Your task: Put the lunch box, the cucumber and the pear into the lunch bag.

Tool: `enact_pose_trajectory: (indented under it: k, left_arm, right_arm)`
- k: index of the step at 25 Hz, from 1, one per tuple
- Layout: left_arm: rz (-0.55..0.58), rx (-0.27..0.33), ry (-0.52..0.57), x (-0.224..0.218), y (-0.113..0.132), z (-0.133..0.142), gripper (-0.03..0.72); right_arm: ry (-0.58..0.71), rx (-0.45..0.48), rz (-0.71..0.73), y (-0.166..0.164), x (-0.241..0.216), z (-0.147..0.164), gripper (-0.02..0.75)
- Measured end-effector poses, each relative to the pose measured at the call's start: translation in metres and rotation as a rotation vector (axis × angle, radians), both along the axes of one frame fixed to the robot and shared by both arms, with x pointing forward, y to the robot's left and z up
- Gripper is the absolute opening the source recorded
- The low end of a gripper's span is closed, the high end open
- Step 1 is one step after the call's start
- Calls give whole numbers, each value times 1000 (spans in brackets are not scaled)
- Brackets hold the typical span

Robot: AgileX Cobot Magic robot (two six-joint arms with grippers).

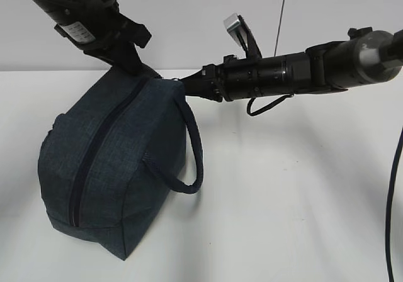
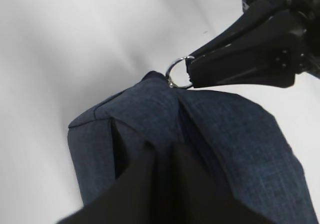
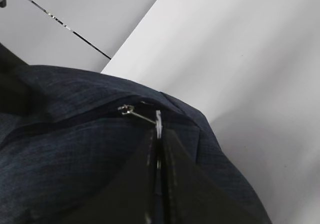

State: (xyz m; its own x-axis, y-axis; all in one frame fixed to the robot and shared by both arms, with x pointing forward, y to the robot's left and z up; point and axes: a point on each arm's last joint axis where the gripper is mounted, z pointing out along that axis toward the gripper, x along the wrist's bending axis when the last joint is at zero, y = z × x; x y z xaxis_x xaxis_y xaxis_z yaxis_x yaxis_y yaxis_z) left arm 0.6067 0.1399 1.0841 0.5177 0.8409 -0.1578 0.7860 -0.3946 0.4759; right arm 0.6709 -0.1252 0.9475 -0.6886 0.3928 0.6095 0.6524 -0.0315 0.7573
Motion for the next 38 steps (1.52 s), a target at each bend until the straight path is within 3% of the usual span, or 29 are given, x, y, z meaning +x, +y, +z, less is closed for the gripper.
enact_pose_trajectory:
  k: [7,32,38]
  left_arm:
    - [0,-4,-19,-2,1,6,11]
    - [3,-27,-61,1,-2,8,11]
    - [4,-30,-66,2,-2,6,10]
  right_arm:
    - [11,-22,-35,-2,3,-2,18]
    - [115,-264,-141,-10,8,-22,18]
    - [164,-276,-143,-9,8,-32,18]
